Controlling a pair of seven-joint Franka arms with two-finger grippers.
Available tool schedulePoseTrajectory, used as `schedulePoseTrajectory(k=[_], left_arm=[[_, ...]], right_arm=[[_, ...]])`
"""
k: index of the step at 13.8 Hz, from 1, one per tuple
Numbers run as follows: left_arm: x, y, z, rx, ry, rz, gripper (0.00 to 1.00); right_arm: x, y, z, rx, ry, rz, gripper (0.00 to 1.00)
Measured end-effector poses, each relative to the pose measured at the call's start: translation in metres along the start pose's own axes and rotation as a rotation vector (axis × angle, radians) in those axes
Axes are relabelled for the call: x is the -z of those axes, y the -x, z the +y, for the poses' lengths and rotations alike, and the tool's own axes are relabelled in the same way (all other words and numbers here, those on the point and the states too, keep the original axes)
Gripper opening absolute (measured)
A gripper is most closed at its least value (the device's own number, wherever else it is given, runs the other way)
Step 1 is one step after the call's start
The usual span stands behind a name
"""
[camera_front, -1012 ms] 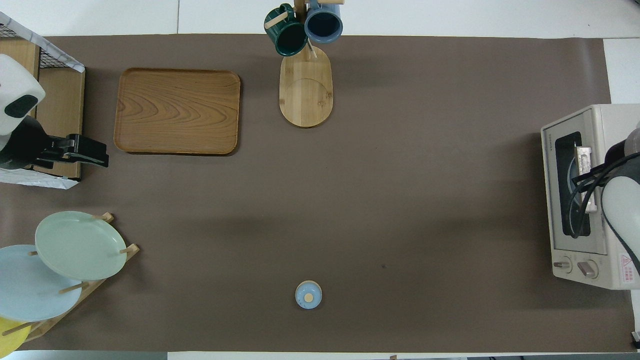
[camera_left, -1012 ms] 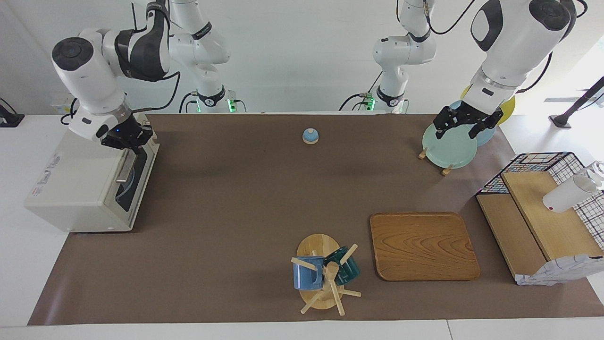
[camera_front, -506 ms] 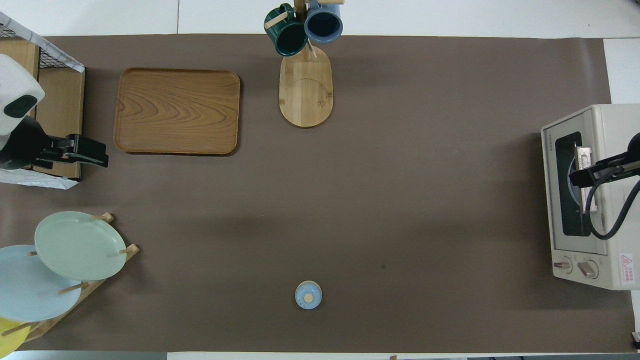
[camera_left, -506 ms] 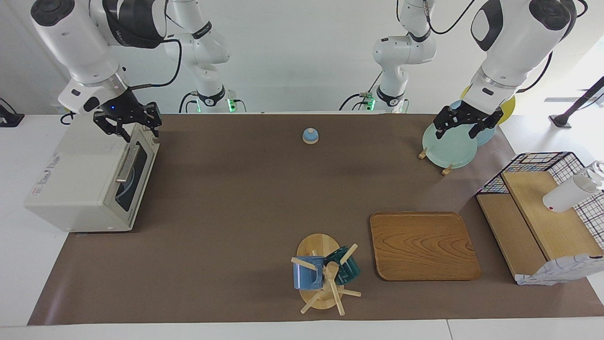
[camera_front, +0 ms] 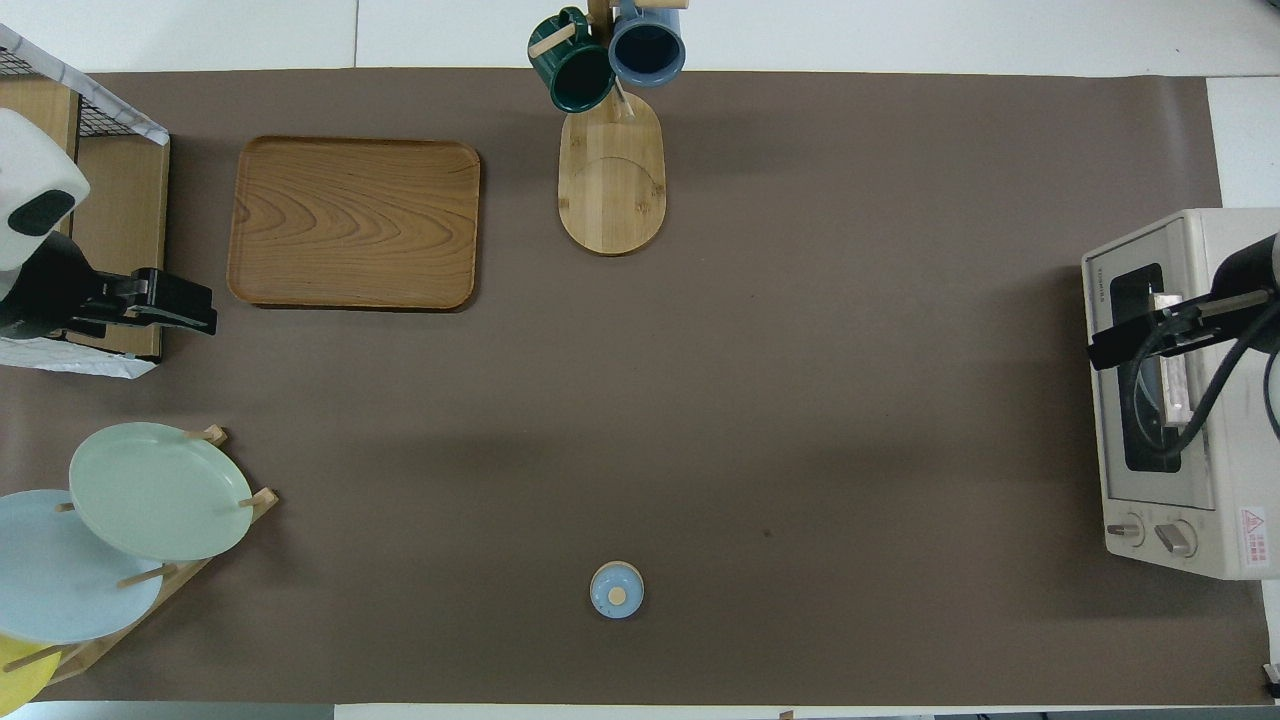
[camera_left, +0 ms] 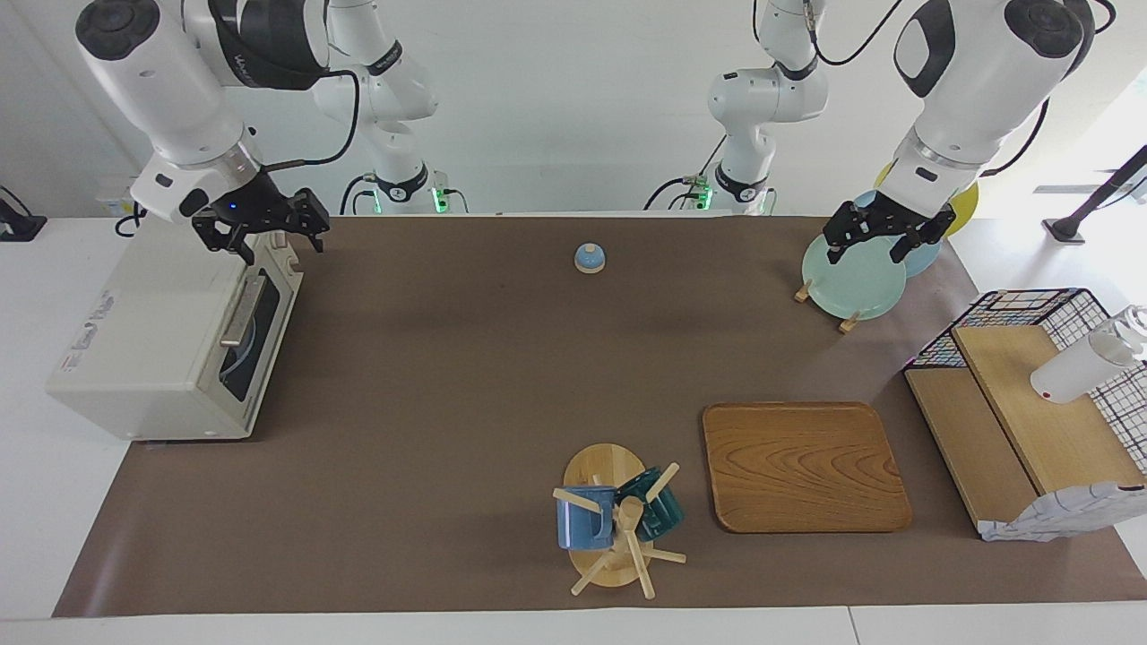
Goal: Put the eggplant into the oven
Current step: 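Swing the oven door shut with the right gripper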
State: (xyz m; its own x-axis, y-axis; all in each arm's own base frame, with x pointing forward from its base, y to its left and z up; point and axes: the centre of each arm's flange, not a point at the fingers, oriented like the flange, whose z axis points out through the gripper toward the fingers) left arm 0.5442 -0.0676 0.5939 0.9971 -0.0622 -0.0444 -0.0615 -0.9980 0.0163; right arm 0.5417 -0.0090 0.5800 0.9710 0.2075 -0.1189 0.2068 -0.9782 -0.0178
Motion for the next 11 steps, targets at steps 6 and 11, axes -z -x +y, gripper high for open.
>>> schedulePoseTrajectory(k=[6, 11], left_arm=[[0.0, 0.0, 0.0, 0.0, 0.0, 0.0, 1.0], [0.0, 0.0, 0.0, 0.0, 0.0, 0.0, 1.0]], right_arm=[[0.009, -0.004, -0.008, -0.006, 0.009, 0.0, 1.0], [0.016, 0.001, -0.008, -0.051, 0.01, 0.01, 1.0]])
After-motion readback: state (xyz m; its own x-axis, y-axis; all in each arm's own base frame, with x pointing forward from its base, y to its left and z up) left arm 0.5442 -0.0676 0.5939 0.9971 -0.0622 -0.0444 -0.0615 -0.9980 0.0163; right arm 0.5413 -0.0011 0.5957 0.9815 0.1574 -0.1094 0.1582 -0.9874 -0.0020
